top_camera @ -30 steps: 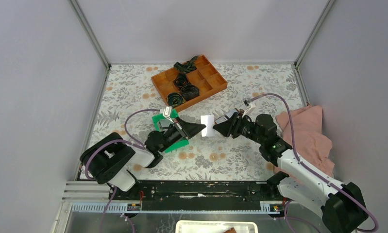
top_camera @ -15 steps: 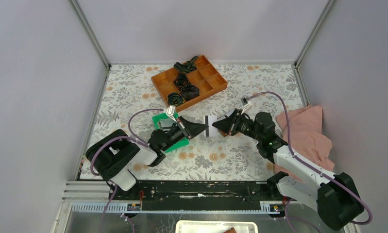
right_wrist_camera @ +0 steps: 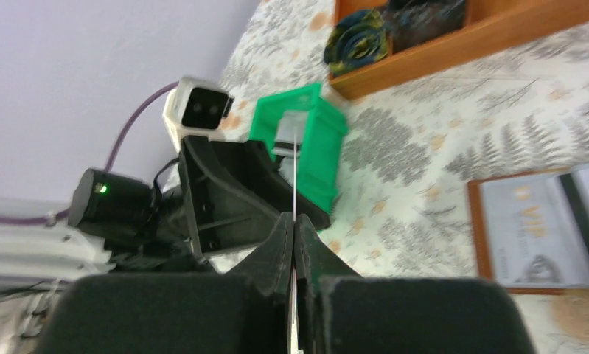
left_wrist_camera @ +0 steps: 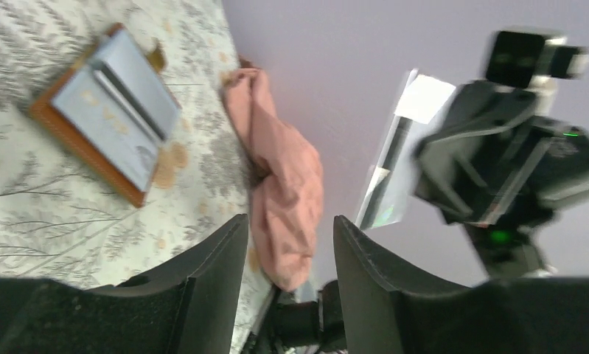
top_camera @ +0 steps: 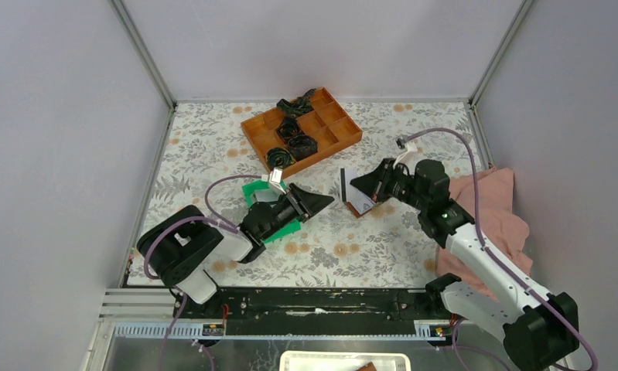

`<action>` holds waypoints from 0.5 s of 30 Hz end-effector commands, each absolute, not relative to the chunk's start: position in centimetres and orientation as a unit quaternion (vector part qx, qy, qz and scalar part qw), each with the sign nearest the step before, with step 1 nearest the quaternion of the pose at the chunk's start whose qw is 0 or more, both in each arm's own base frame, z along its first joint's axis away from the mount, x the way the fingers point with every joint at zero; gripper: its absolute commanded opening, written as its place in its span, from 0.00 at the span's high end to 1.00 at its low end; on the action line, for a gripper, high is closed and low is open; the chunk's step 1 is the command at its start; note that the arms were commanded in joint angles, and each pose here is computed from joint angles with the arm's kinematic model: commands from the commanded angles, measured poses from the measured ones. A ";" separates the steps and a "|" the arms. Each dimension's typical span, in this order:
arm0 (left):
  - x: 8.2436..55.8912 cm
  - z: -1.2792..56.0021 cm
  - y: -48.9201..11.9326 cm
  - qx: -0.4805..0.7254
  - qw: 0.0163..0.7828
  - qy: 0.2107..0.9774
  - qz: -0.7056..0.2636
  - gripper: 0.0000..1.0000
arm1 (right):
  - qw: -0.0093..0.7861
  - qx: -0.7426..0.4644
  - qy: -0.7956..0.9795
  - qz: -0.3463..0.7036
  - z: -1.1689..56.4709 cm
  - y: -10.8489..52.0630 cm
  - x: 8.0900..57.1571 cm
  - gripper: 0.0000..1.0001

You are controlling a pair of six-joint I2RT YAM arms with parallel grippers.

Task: Put the credit cards into the card holder
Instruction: Pick up the credit card from the storage box, then adjust the card holder at the center of the board.

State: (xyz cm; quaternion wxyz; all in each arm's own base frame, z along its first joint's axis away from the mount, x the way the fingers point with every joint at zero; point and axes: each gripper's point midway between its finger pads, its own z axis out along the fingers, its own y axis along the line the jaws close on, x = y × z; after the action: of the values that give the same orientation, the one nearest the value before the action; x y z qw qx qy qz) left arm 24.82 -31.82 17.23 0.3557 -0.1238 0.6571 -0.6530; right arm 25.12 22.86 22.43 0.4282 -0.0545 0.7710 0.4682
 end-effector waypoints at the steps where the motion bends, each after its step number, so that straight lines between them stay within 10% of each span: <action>1: 26.8 15.1 -32.4 -0.117 0.397 0.713 -0.566 0.47 | 0.456 -0.067 0.818 0.344 22.5 20.1 27.8 1.00; 15: 28.2 9.2 -36.0 -0.035 0.405 0.855 -0.321 0.55 | 0.353 -0.074 0.931 0.051 15.8 14.8 35.5 1.00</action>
State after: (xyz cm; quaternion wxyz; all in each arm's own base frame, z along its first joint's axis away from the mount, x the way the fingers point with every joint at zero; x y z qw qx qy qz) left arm 27.96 -37.33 13.90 0.4128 -0.0653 0.7976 -0.4349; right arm 34.14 17.70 15.37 0.3565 -0.0608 0.9204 0.1485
